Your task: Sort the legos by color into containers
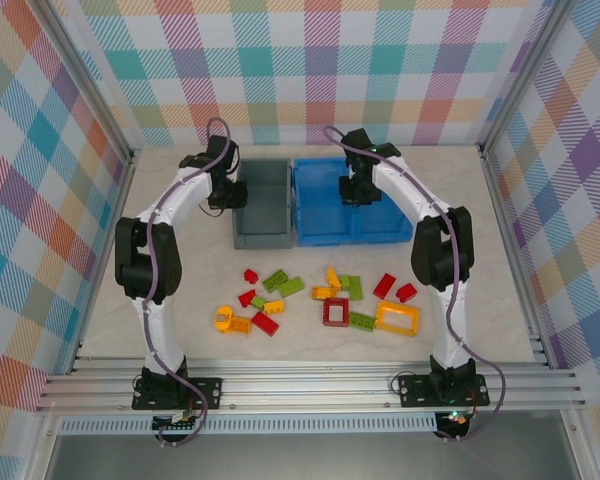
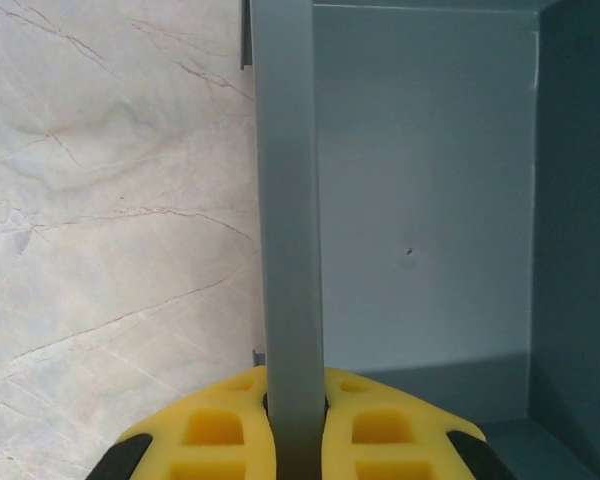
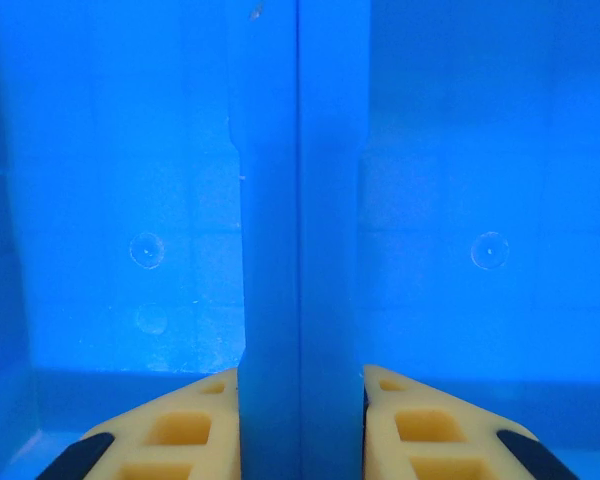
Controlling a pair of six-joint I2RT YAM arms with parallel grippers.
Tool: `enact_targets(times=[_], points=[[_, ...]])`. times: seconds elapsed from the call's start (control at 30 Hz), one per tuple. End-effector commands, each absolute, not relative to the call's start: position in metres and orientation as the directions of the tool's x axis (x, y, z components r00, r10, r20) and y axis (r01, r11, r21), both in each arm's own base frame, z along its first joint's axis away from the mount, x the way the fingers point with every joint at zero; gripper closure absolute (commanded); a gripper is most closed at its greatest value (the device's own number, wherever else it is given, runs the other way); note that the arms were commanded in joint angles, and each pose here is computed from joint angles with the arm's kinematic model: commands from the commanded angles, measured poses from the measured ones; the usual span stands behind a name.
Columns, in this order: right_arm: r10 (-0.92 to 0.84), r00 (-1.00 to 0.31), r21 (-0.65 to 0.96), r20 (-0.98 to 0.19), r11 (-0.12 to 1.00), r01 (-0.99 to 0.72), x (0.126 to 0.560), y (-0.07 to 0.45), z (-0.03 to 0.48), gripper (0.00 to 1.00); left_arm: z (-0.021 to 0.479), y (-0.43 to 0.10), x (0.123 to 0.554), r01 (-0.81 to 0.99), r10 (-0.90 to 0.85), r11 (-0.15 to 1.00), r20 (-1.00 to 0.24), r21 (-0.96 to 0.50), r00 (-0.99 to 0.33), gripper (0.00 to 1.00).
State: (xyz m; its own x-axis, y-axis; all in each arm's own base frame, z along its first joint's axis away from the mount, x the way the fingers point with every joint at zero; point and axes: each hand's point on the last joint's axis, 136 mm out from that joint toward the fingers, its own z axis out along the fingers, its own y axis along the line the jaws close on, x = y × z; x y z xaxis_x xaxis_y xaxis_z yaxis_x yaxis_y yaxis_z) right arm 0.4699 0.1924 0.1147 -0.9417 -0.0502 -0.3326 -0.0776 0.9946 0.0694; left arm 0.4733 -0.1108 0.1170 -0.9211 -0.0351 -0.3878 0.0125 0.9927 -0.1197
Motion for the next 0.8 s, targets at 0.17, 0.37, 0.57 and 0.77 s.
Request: enact_targets(times=[0.17, 0.37, 0.57, 0.77], points=[[0.022, -0.936, 0.065, -0.351, 0.998, -0.001, 0.473, 0.181, 0.125, 0.91, 0.118, -0.099, 0.469, -0.014, -0.041, 0.997, -0.378, -0.073, -0.925, 1.00], [-0.017, -0.945, 0.117, -0.328, 0.991, -0.058, 0.479, 0.202, 0.120, 0.91, 0.117, -0.107, 0.473, 0.001, -0.040, 0.994, -0.376, -0.109, -0.926, 1.00], [0.009, -0.951, 0.167, -0.309, 0.985, -0.045, 0.481, 0.213, 0.117, 0.88, 0.122, -0.108, 0.473, 0.007, -0.039, 0.993, -0.386, -0.118, -0.922, 0.98], [0.020, -0.938, 0.145, -0.345, 0.989, -0.032, 0.477, 0.205, 0.135, 0.58, 0.139, -0.105, 0.472, -0.008, -0.055, 0.993, -0.418, -0.115, -0.907, 0.71]])
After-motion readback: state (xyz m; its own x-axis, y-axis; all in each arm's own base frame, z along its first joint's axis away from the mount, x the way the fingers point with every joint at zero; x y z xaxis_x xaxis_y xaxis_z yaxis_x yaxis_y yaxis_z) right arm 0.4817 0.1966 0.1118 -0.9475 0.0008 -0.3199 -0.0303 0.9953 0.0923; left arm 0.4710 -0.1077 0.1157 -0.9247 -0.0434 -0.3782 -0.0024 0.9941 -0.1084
